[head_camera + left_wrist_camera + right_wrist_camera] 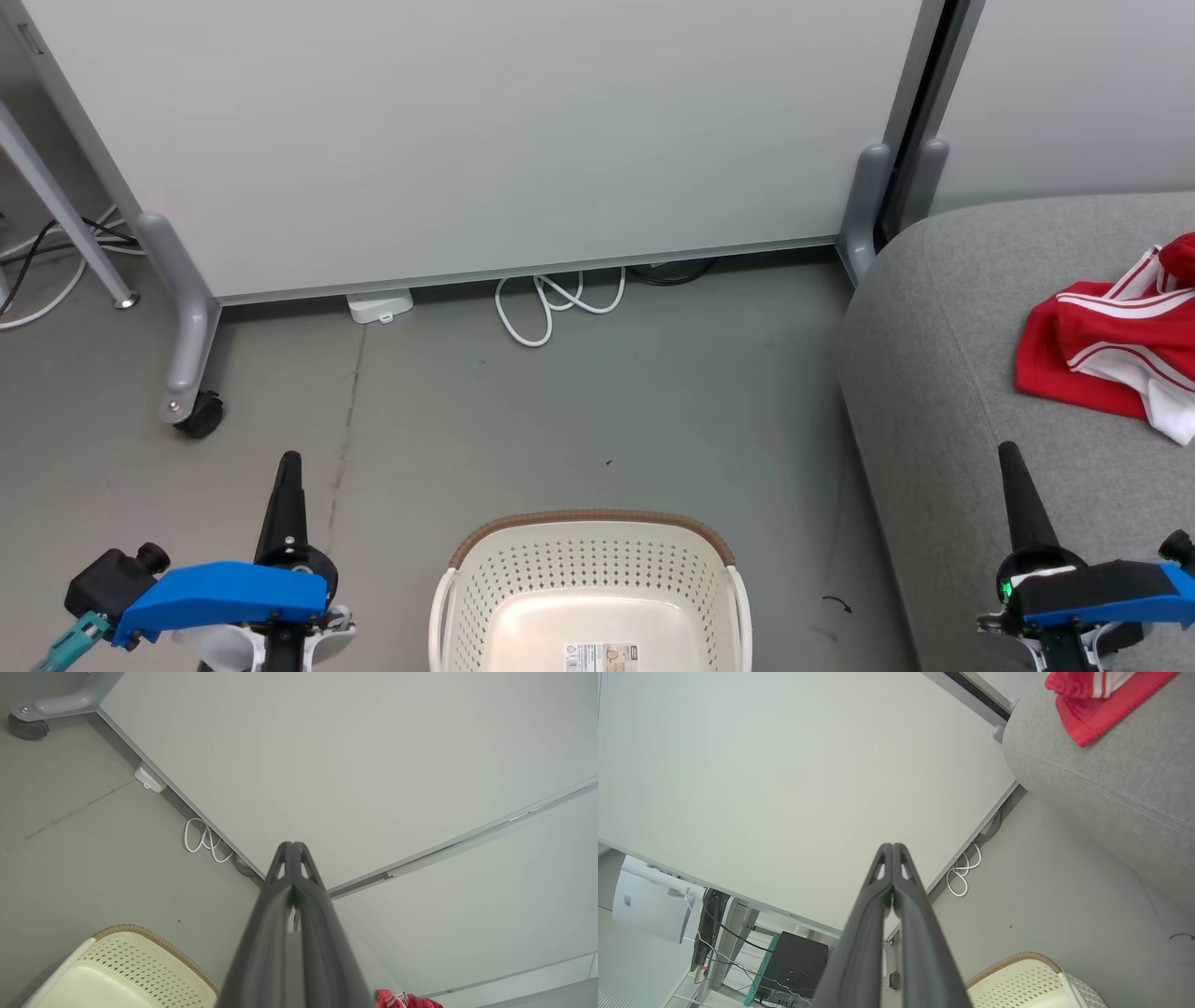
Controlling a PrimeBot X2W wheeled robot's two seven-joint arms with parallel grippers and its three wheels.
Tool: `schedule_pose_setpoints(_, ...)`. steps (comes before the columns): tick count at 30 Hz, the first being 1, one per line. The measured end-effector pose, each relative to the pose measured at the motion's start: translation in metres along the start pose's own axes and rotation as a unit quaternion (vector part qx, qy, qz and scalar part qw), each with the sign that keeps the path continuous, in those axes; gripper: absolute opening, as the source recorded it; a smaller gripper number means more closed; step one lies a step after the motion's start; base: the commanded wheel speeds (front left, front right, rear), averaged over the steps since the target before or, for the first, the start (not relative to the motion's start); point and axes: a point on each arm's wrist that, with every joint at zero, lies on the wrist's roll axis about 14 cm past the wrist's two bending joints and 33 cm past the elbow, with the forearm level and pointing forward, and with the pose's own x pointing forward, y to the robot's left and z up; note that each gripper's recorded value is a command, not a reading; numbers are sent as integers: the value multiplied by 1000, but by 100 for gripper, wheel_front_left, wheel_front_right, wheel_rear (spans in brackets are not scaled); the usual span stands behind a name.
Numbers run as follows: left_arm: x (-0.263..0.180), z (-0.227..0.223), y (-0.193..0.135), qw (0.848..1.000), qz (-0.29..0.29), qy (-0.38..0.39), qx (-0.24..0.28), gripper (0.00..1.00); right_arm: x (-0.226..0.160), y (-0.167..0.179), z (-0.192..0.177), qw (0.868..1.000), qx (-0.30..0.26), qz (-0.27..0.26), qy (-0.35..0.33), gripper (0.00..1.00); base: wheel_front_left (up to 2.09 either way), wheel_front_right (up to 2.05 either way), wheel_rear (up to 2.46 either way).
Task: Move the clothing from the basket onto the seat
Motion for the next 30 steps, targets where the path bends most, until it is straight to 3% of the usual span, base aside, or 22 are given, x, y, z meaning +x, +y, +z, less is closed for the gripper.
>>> schedule_pose_setpoints(30,3,12,-7,989,-16,-6,-145,0,2,5,0,989,145,9,11,0,0,0,0)
